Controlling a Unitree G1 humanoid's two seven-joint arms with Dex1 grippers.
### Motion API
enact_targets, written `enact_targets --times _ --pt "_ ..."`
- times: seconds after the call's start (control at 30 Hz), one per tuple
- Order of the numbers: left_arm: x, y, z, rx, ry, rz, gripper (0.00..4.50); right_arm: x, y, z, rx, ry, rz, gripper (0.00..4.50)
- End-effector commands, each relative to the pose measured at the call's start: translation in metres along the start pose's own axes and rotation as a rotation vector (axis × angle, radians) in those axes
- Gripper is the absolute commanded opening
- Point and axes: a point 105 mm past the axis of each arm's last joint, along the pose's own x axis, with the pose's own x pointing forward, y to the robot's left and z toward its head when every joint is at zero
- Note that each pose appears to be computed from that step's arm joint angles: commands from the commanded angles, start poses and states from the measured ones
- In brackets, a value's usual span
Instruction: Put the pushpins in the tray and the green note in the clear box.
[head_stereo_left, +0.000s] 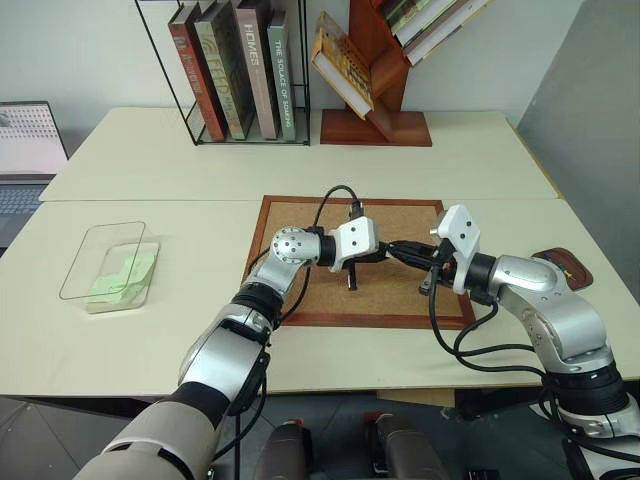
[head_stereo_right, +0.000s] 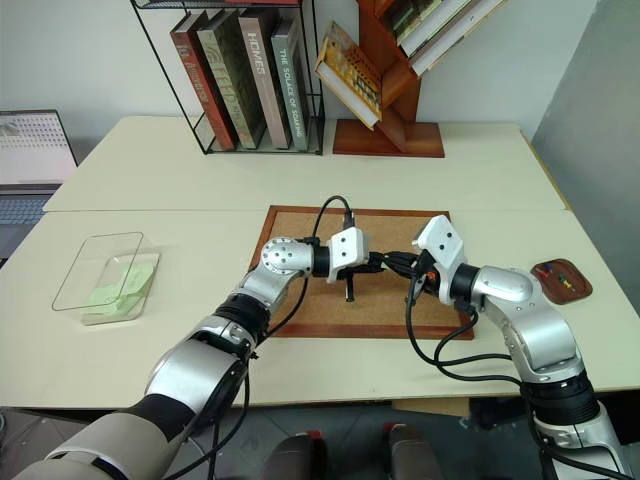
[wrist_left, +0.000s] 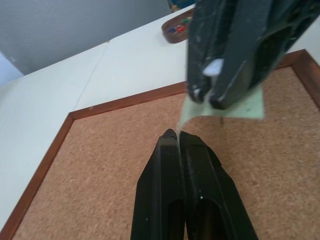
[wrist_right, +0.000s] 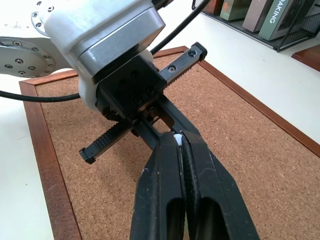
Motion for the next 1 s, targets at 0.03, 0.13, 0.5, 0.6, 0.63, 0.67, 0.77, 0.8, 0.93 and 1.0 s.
enact_targets --times 0.03,0.13,0.5,0.6,0.63,0.67,0.77,0.8,0.93,1.0 --pt "-0.004 0.007 0.012 0.020 -0.045 0.003 0.03 -0.005 -0.004 0.018 -0.031 -0.055 -0.023 0.00" --pt "-0.004 0.003 0.010 0.011 -0.046 -0.014 0.03 -0.006 -0.004 0.019 -0.021 -0.062 -0.030 0.00" --pt "-0.010 0.000 -0.001 -0.019 -0.032 0.019 0.03 -0.023 -0.024 0.031 0.055 -0.108 -0.118 0.00" --pt "-0.011 -0.002 -0.003 -0.020 -0.028 0.025 0.03 -0.028 -0.029 0.032 0.067 -0.113 -0.142 0.00" --pt "-0.011 -0.003 -0.004 -0.020 -0.026 0.026 0.03 -0.030 -0.030 0.032 0.071 -0.115 -0.151 0.00" --pt "-0.011 -0.003 -0.005 -0.015 -0.021 0.027 0.03 -0.032 -0.034 0.032 0.075 -0.118 -0.168 0.00" --pt "-0.015 -0.004 -0.006 -0.003 -0.017 0.036 0.03 -0.050 -0.049 0.029 0.077 -0.104 -0.256 0.00" --pt "-0.017 -0.004 -0.006 0.001 -0.016 0.043 0.03 -0.056 -0.054 0.026 0.077 -0.093 -0.283 0.00" --pt "-0.030 -0.005 -0.006 0.030 -0.005 0.065 0.03 -0.091 -0.078 0.008 0.082 -0.027 -0.451 0.00" --pt "-0.034 -0.006 -0.005 0.036 -0.002 0.076 0.03 -0.111 -0.094 -0.005 0.076 0.029 -0.568 0.00"
